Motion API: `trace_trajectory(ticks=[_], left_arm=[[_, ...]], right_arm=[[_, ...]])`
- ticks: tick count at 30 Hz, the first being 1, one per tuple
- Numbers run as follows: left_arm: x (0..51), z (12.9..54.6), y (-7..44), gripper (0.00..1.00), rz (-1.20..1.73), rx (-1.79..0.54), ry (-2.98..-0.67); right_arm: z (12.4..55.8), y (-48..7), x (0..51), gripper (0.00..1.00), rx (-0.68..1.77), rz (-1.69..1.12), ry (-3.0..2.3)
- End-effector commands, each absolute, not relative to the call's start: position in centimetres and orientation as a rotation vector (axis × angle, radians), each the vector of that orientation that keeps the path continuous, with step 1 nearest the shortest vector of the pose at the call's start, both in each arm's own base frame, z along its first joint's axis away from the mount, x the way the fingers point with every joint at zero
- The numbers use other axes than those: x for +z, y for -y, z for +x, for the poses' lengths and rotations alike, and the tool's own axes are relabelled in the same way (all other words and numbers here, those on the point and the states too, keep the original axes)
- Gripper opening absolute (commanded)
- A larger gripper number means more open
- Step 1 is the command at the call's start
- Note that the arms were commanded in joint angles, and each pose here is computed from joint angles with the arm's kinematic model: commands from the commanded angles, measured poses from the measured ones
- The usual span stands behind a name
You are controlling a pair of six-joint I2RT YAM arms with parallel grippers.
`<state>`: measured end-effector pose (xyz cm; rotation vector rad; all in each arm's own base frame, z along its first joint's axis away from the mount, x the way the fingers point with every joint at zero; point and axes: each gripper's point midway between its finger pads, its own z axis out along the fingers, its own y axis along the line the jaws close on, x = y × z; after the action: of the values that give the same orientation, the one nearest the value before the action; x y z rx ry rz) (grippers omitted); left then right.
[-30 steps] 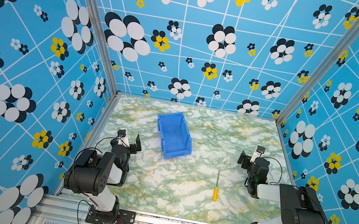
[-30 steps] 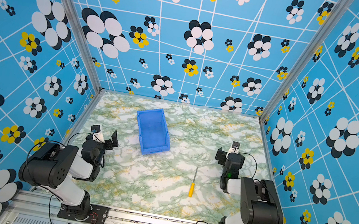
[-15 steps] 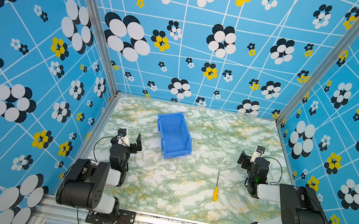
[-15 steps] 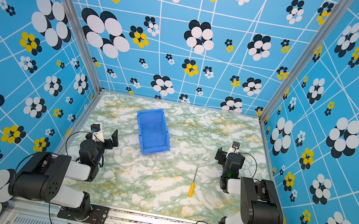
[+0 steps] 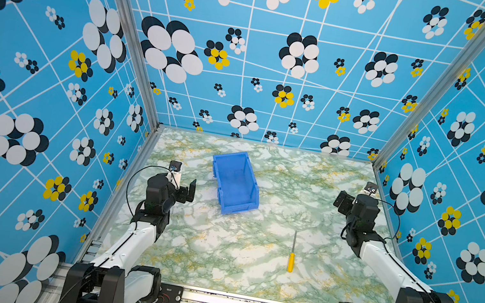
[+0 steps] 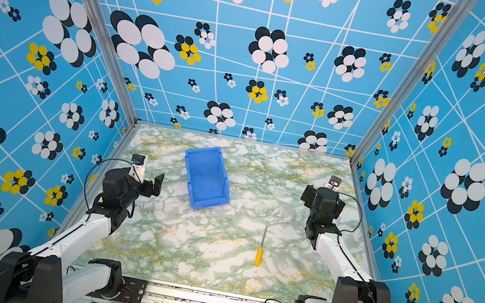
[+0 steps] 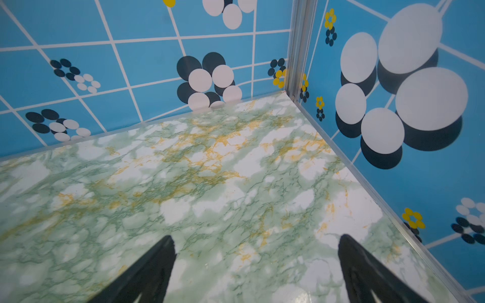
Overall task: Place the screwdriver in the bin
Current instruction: 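Move the right gripper over the yellow screwdriver while the left arm rises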
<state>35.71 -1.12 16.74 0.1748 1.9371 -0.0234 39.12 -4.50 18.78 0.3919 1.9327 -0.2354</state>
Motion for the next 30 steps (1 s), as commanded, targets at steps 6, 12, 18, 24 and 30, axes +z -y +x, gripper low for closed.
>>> trace_trajectory(ticks=[6,12,18,24,30], left_arm=[[16.9,32.4,2.8,0.99,0.436,0.004,-2.133],[17.5,30.3,4.6,0.99,0.555,0.0,-2.252],[17.6,29.4,6.4,0.99,0.643,0.006,-2.317],[19.4,29.4,7.6,0.99,0.626,-0.047,-2.314],[21.1,28.8,8.3,0.99,0.632,-0.092,-2.283]], right_arm=[[30.9,-1.6,16.8,0.99,-0.128,0.391,-2.182],[26.4,-5.8,16.6,0.83,0.043,0.26,-2.324],[23.5,-9.0,13.7,0.7,0.18,0.198,-2.476],[20.9,-12.3,10.5,0.67,0.216,0.093,-2.62],[18.4,-14.1,8.3,0.66,0.138,-0.046,-2.756]])
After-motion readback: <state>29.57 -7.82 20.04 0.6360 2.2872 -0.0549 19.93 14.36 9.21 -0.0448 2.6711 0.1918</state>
